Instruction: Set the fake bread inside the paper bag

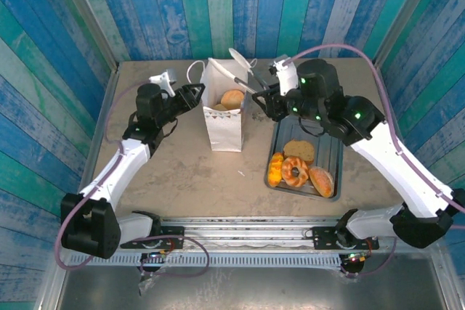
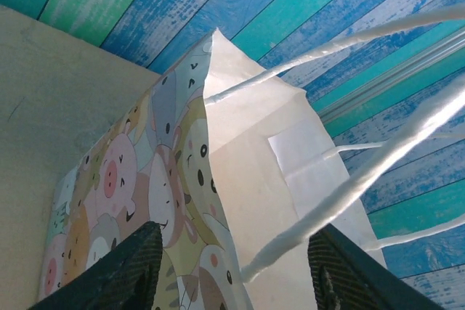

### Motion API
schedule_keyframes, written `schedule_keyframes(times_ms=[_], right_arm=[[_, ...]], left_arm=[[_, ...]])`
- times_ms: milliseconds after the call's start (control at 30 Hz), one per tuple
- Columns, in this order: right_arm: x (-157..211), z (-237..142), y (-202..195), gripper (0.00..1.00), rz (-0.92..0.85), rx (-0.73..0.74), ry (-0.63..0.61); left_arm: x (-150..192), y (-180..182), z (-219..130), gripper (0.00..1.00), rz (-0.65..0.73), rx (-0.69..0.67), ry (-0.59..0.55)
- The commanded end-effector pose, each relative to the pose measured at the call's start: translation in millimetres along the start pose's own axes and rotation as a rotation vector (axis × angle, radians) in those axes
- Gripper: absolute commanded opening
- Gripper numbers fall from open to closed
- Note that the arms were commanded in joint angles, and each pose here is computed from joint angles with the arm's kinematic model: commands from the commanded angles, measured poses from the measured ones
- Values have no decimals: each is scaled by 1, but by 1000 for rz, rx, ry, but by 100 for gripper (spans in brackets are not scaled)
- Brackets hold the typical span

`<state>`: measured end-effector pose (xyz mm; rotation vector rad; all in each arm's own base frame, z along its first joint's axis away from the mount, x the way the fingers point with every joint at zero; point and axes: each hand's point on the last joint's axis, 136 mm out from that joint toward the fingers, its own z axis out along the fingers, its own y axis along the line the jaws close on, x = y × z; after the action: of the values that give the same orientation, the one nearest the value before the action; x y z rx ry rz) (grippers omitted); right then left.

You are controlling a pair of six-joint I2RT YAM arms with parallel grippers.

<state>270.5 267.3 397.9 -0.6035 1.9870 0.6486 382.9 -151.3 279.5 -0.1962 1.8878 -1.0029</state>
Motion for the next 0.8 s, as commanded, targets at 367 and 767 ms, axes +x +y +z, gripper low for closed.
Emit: schedule_keyframes(times_ms=[367, 767], right_arm=[[14, -85, -16, 45, 32, 111, 11], [115, -139, -68, 45, 305, 418, 256]], left_arm=[[-23, -15, -39, 77, 110, -47, -123], [-28, -1, -52, 92, 156, -122, -197]])
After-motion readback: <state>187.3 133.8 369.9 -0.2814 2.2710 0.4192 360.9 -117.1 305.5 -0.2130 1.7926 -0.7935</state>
